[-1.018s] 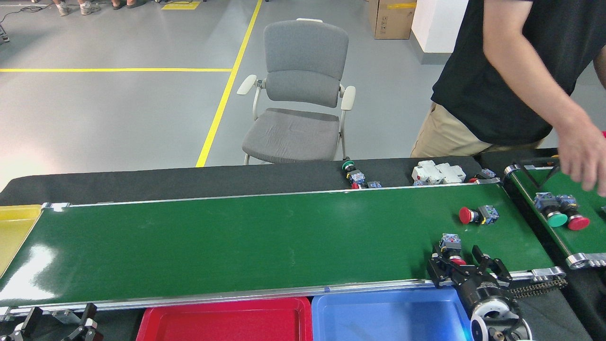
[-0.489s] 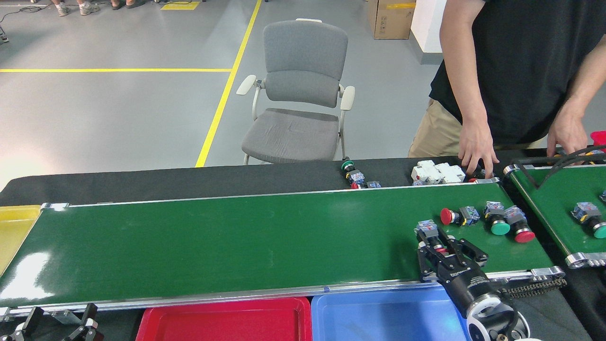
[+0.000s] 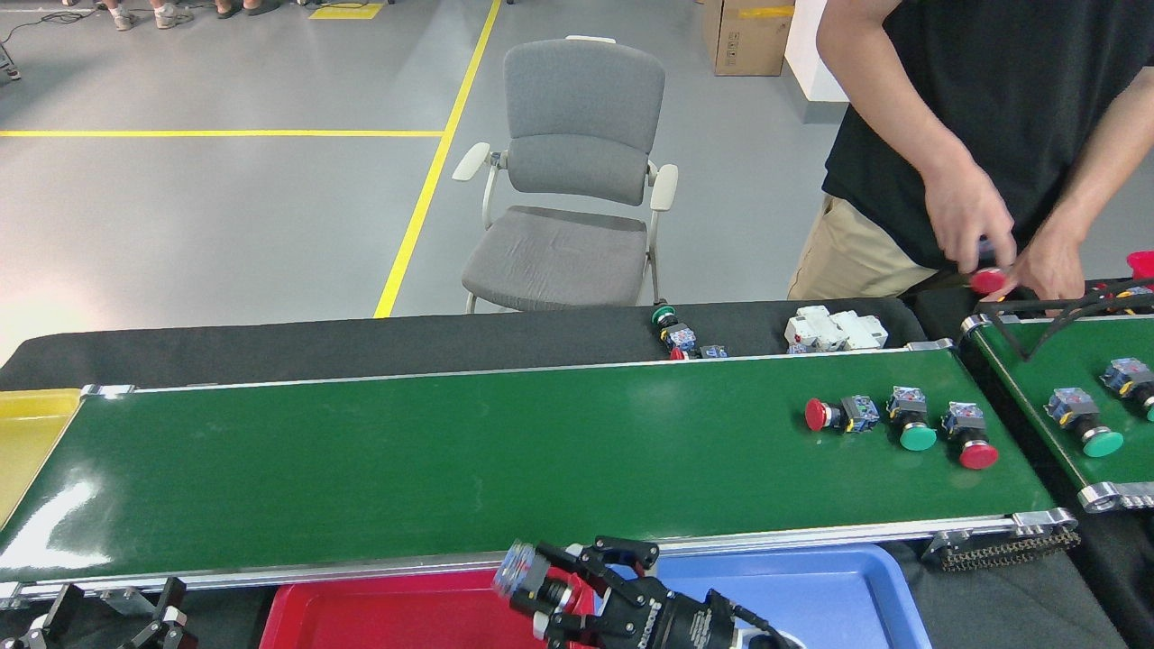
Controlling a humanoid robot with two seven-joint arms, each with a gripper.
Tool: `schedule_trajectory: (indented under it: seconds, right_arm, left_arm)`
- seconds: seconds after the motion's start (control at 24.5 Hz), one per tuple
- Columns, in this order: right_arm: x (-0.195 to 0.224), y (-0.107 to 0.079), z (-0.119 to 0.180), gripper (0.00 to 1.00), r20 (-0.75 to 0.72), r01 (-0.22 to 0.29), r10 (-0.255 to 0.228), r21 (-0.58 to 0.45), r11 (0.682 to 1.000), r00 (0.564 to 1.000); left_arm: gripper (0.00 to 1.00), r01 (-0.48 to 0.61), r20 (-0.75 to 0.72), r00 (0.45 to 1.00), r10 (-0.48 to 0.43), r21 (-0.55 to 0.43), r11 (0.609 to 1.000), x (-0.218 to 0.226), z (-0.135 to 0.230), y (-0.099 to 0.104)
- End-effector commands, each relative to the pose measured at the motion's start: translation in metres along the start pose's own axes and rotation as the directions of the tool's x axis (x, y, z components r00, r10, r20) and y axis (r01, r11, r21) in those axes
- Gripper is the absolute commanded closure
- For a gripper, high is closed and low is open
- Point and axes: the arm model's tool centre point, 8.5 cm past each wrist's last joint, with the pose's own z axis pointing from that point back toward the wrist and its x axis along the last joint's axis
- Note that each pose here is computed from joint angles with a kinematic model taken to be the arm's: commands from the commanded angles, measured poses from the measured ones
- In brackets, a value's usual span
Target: Pick switch part from conveyor to tray
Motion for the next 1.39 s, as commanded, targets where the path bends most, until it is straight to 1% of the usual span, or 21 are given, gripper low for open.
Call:
schedule_trajectory:
  seconds: [0.0,0.08,0.16,0.2,0.29,0.33,0.37,0.41,0.45,0.49,0.57,0.61,0.69,0.73,0.81,0.9,0.94,1.06,1.18,1.26,1.34]
  right_arm:
    - [-0.001,-0.005,0.000,0.00,0.013,-0.011,0.012,-0.010,1.000,1.000]
    - [-0.014,-0.010,0.011,0.00,-0.039,-0.017,0.016,-0.019,1.000,0.999]
    - [-0.037,-0.011,0.041,0.02,-0.160,-0.014,0.009,-0.027,1.000,0.987]
    - [-0.050,-0.010,0.061,0.05,-0.253,-0.009,0.002,-0.026,1.000,0.967]
    - [-0.076,-0.006,0.111,0.10,-0.445,0.001,-0.008,-0.016,1.000,0.896]
    - [-0.091,-0.006,0.145,0.14,-0.569,0.002,-0.015,-0.024,1.000,0.822]
    - [-0.102,-0.006,0.175,0.15,-0.677,0.004,-0.030,-0.040,0.999,0.735]
    - [-0.105,-0.003,0.191,0.15,-0.741,0.013,-0.051,-0.057,0.998,0.670]
    - [-0.103,0.008,0.216,0.15,-0.831,0.038,-0.098,-0.092,0.995,0.547]
    - [-0.100,0.015,0.226,0.15,-0.865,0.048,-0.115,-0.105,0.993,0.489]
    - [-0.084,0.033,0.252,0.14,-0.921,0.054,-0.120,-0.108,0.993,0.371]
    - [-0.081,0.036,0.259,0.14,-0.936,0.045,-0.117,-0.108,0.993,0.332]
    - [-0.083,0.032,0.266,0.14,-0.960,0.028,-0.108,-0.105,0.994,0.260]
    - [-0.085,0.029,0.267,0.14,-0.965,0.017,-0.101,-0.100,0.995,0.242]
    - [-0.090,0.017,0.262,0.14,-0.965,-0.017,-0.089,-0.096,0.995,0.248]
    - [-0.096,0.009,0.249,0.14,-0.958,-0.038,-0.054,-0.068,0.997,0.281]
    - [-0.100,0.006,0.237,0.14,-0.952,-0.044,-0.026,-0.041,0.998,0.305]
    - [-0.109,-0.002,0.206,0.14,-0.932,-0.044,0.035,0.020,0.999,0.362]
    - [-0.120,-0.008,0.180,0.13,-0.919,-0.049,0.061,0.045,0.998,0.391]
    - [-0.122,-0.004,0.164,0.13,-0.919,-0.040,0.065,0.054,0.998,0.388]
    - [-0.124,-0.001,0.148,0.12,-0.927,-0.030,0.067,0.060,0.998,0.369]
  left_arm:
    - [0.00,0.015,0.016,1.000,-0.015,0.007,1.000,-0.002,0.001,0.005]
    - [0.00,0.011,0.037,0.999,-0.012,0.005,1.000,0.000,0.001,0.004]
    - [0.00,0.013,0.050,0.999,-0.013,-0.004,1.000,0.001,0.004,0.002]
    - [0.00,0.013,0.050,0.999,-0.013,-0.004,1.000,0.001,0.004,0.002]
    - [0.00,0.015,0.049,0.999,-0.015,-0.005,1.000,0.000,0.005,0.002]
    - [0.00,0.015,0.049,0.999,-0.015,-0.007,1.000,0.000,0.005,0.002]
    - [0.00,0.015,0.049,0.999,-0.015,-0.007,1.000,0.000,0.005,0.002]
    - [0.00,0.015,0.049,0.999,-0.015,-0.007,1.000,0.000,0.005,0.002]
    - [0.00,0.016,0.048,0.999,-0.015,-0.009,1.000,0.000,0.005,0.002]
    - [0.00,0.017,0.048,0.999,-0.016,-0.011,1.000,0.000,0.005,0.001]
    - [0.00,0.019,0.045,0.999,-0.019,-0.009,1.000,-0.001,0.005,0.002]
    - [0.00,0.028,0.043,0.999,-0.027,-0.008,1.000,-0.004,0.004,0.003]
    - [0.00,0.050,0.036,0.998,-0.050,-0.014,0.999,-0.007,0.004,0.004]
    - [0.00,0.061,0.034,0.998,-0.061,-0.017,0.998,-0.007,0.003,0.004]
    - [0.00,0.085,0.032,0.996,-0.084,-0.022,0.996,-0.007,0.001,0.004]
    - [0.00,0.090,0.031,0.996,-0.089,-0.026,0.996,-0.007,0.001,0.004]
    - [0.00,0.090,0.031,0.996,-0.089,-0.026,0.996,-0.008,0.001,0.004]
    - [0.00,0.087,0.031,0.996,-0.086,-0.023,0.996,-0.008,0.001,0.004]
    - [0.00,0.086,0.038,0.996,-0.086,-0.020,0.996,-0.007,-0.001,0.005]
    - [0.00,0.085,0.044,0.996,-0.084,-0.016,0.996,-0.004,-0.003,0.005]
    - [0.00,0.086,0.048,0.995,-0.086,-0.003,0.996,-0.004,-0.008,0.009]
